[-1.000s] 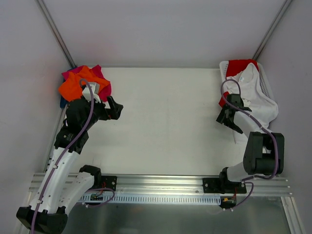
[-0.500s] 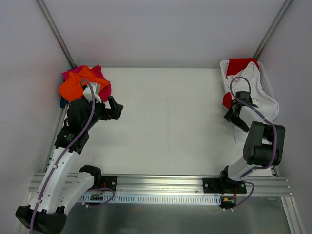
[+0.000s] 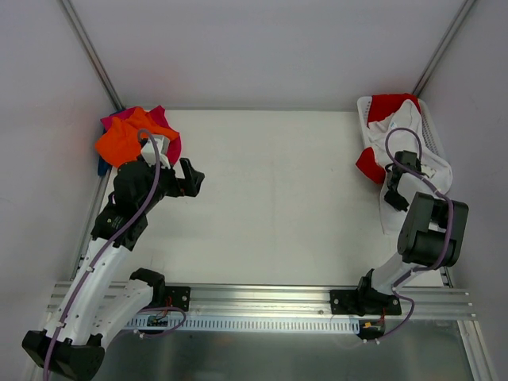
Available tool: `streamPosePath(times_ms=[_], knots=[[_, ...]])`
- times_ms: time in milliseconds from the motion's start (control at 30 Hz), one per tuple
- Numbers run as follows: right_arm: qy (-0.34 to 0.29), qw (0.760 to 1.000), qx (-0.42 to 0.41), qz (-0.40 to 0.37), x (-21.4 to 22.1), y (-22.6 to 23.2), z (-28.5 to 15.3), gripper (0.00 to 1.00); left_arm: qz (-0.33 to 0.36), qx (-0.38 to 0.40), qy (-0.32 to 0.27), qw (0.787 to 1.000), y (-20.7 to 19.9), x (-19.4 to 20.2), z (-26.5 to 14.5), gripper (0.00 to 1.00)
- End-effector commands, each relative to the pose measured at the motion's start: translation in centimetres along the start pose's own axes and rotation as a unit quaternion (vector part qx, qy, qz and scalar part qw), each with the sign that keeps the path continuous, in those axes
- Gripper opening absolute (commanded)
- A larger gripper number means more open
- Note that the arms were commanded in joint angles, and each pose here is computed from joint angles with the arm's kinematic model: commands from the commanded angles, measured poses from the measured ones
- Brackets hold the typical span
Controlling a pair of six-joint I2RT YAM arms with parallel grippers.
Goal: Fold and stack the t-shirts
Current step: Grab crumpled tshirt from bin with the right arm
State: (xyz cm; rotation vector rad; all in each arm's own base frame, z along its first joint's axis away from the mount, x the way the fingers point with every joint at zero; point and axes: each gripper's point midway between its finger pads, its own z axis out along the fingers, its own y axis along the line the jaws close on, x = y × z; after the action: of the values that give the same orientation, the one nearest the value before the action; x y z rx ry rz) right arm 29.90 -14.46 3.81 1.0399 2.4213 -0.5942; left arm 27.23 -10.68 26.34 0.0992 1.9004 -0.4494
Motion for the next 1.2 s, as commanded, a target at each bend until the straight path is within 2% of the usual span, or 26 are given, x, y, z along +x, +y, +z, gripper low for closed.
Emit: streamPosePath(times_ms=[0,33,67,100,133,167,300,500,700,767,833,867,967,1033,1167], knots=[[-0.001,0.999,-0.033,0.013,0.0,0.7,-0.5,0.01,0.017,-0.002,-0.022,1.0,-0.3,-1.4,-0.6,0.99],[0.001,0.998,-0.056,0.013,0.2,1.5,-0.9,0.08,0.017,-0.001,-0.023,1.0,-0.3,-1.4,-0.6,0.99],[0.001,0.995,-0.098,0.015,0.4,2.9,-1.7,0.27,0.018,-0.001,-0.023,1.0,-0.3,-1.5,-0.6,0.99],[-0.008,0.993,-0.12,0.021,0.5,3.3,-2.9,0.75,0.018,0.0,-0.024,1.0,-0.3,-1.5,-0.7,0.99],[-0.019,0.99,-0.139,0.008,0.7,4.6,-4.1,0.93,0.018,0.0,-0.023,1.0,-0.3,-1.5,-0.7,0.99],[-0.028,0.99,-0.137,-0.002,0.8,4.8,-4.7,0.99,0.019,0.0,-0.024,1.0,-0.3,-1.5,-0.7,0.99],[-0.037,0.989,-0.134,-0.043,1.4,6.0,-6.5,1.0,0.02,-0.002,-0.028,0.999,-0.3,-1.7,-0.9,0.99],[-0.013,0.994,-0.088,-0.062,2.3,5.4,-4.4,0.99,0.021,-0.004,-0.033,0.999,-0.3,-1.8,-1.1,0.99],[-0.018,0.997,-0.05,-0.058,1.4,3.6,-3.0,1.0,0.029,-0.005,-0.026,0.999,-0.4,-1.4,-0.9,0.99],[-0.013,0.998,-0.027,-0.059,1.2,2.7,-1.9,0.96,0.032,-0.005,-0.024,0.999,-0.5,-1.3,-0.8,0.99],[-0.005,0.998,-0.014,-0.056,1.2,2.1,-1.1,0.81,0.034,-0.005,-0.022,0.999,-0.6,-1.2,-0.7,0.99],[0.006,0.999,-0.005,-0.052,1.5,1.6,-0.3,0.53,0.035,-0.005,-0.02,0.999,-0.6,-1.1,-0.6,0.99],[0.021,0.999,0.0,-0.046,2.1,1.2,0.6,0.09,0.039,-0.003,-0.016,0.999,-0.8,-0.8,-0.5,0.99],[0.027,0.999,0.001,-0.044,2.3,1.1,0.9,0.02,0.041,0.001,-0.013,0.999,-1.0,-0.6,-0.4,0.99],[0.026,0.999,-0.001,-0.041,2.3,1.1,0.9,0.0,0.044,0.004,-0.012,0.999,-1.2,-0.6,-0.4,0.99]])
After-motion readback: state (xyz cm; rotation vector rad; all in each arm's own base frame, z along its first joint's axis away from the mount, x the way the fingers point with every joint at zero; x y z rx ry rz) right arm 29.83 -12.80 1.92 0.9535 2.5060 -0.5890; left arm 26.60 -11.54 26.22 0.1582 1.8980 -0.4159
